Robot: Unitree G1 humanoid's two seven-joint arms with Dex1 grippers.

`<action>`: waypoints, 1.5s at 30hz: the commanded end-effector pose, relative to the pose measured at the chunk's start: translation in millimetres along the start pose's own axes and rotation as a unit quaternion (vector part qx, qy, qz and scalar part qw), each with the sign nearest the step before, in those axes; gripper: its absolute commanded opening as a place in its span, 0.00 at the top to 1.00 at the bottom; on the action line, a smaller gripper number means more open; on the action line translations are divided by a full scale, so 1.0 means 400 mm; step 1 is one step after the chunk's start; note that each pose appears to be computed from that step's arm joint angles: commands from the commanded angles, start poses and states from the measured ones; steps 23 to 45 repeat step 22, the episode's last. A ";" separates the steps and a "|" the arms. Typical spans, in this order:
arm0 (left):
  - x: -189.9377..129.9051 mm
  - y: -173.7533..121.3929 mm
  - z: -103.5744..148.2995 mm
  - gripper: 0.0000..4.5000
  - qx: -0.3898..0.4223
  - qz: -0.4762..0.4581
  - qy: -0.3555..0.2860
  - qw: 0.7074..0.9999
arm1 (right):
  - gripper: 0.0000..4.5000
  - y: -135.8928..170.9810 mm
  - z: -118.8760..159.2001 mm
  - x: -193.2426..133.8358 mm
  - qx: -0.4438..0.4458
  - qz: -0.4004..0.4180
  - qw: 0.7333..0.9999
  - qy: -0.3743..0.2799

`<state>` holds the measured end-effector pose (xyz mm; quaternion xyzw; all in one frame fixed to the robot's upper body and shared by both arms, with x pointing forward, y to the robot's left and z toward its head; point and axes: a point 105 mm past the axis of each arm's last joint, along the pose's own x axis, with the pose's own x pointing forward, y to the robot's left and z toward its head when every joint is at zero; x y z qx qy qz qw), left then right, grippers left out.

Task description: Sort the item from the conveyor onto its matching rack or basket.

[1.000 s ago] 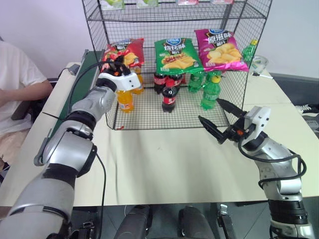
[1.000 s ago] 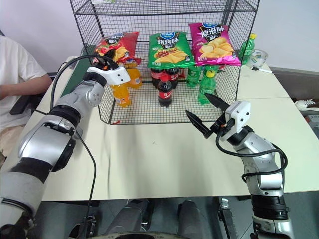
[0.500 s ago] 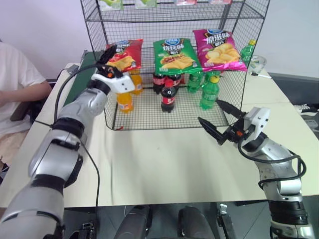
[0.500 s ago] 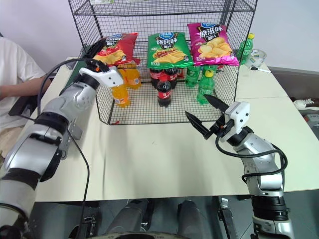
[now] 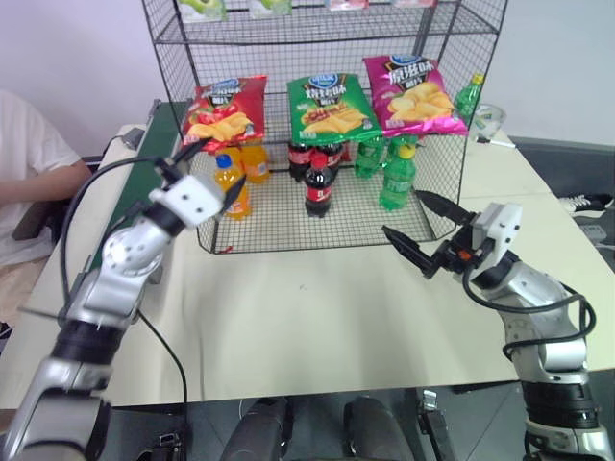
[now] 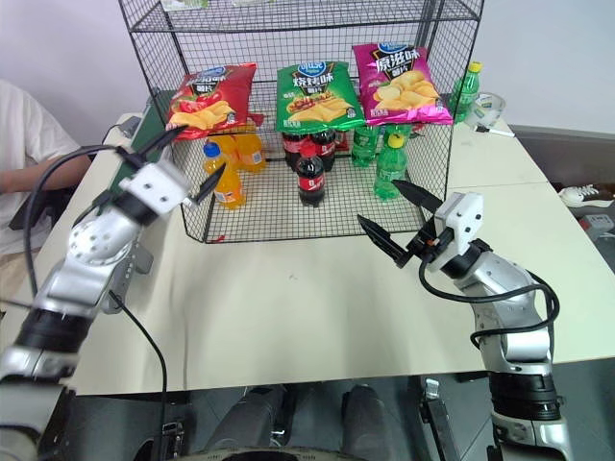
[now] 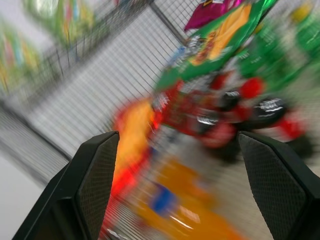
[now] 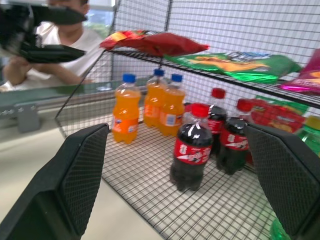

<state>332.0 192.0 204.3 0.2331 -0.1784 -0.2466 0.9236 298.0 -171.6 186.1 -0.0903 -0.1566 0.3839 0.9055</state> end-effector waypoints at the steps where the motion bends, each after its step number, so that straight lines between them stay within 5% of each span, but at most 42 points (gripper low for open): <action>1: -0.085 0.050 -0.019 0.13 -0.143 0.012 0.041 0.989 | 0.00 -0.019 0.033 -0.018 -0.018 0.003 1.000 -0.009; 7: -0.185 0.157 -0.032 0.13 -0.170 0.071 0.083 0.979 | 0.00 -0.045 0.031 -0.093 -0.032 0.016 0.998 0.042; 16: -0.304 0.134 -0.064 0.13 -0.192 0.024 0.151 0.969 | 0.00 -0.094 0.037 -0.255 -0.051 0.015 0.989 0.139; 22: -0.367 0.150 -0.130 0.13 -0.174 0.026 0.194 0.965 | 0.00 -0.088 0.026 -0.263 -0.049 0.019 0.988 0.146; 45: -0.367 0.150 -0.130 0.13 -0.174 0.026 0.194 0.965 | 0.00 -0.088 0.026 -0.263 -0.049 0.019 0.988 0.146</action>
